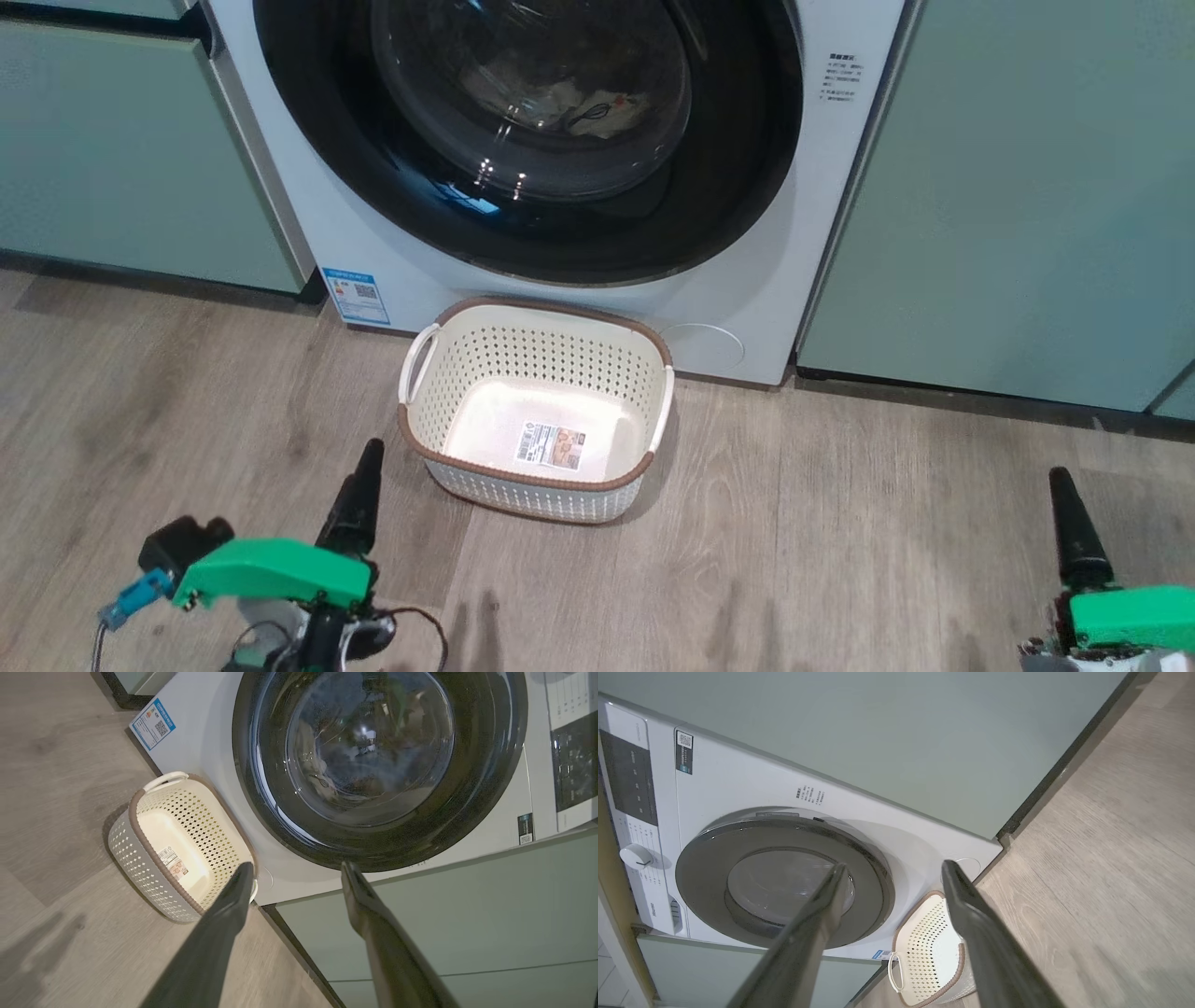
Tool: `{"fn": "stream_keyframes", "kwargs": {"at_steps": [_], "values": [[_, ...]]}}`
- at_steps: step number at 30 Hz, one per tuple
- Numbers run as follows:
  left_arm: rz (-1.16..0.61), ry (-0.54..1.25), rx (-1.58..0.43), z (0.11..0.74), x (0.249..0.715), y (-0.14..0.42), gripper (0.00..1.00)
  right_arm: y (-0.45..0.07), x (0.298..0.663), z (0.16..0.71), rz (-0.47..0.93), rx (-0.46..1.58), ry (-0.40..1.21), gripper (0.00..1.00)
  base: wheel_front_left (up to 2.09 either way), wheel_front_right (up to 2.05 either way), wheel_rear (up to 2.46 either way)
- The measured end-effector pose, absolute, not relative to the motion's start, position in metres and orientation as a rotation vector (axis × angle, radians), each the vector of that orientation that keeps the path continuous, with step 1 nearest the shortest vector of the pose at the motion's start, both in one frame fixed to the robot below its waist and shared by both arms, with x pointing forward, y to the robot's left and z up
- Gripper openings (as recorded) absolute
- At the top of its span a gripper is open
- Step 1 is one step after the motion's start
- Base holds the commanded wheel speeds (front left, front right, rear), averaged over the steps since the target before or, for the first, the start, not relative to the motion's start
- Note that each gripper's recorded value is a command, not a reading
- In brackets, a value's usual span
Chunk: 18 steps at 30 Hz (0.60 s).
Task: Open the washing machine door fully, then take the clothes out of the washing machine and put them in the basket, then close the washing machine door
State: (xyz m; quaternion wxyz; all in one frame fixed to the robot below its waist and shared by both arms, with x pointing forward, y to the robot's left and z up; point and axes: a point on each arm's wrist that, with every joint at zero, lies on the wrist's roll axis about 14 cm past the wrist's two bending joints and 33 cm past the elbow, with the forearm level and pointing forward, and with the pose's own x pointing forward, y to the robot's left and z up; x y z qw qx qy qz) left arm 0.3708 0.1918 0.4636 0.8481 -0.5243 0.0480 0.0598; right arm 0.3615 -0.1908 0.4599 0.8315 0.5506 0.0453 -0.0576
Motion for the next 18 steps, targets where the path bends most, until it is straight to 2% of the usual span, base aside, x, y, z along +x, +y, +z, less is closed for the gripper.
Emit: {"fn": "stream_keyframes", "kwargs": {"at_steps": [18], "values": [[0.083,0.050,-0.801,0.486,0.382,0.187,1.00,-0.187,0.372,0.484,-0.053,0.844,0.033,1.00,0.00,0.00,0.00]]}}
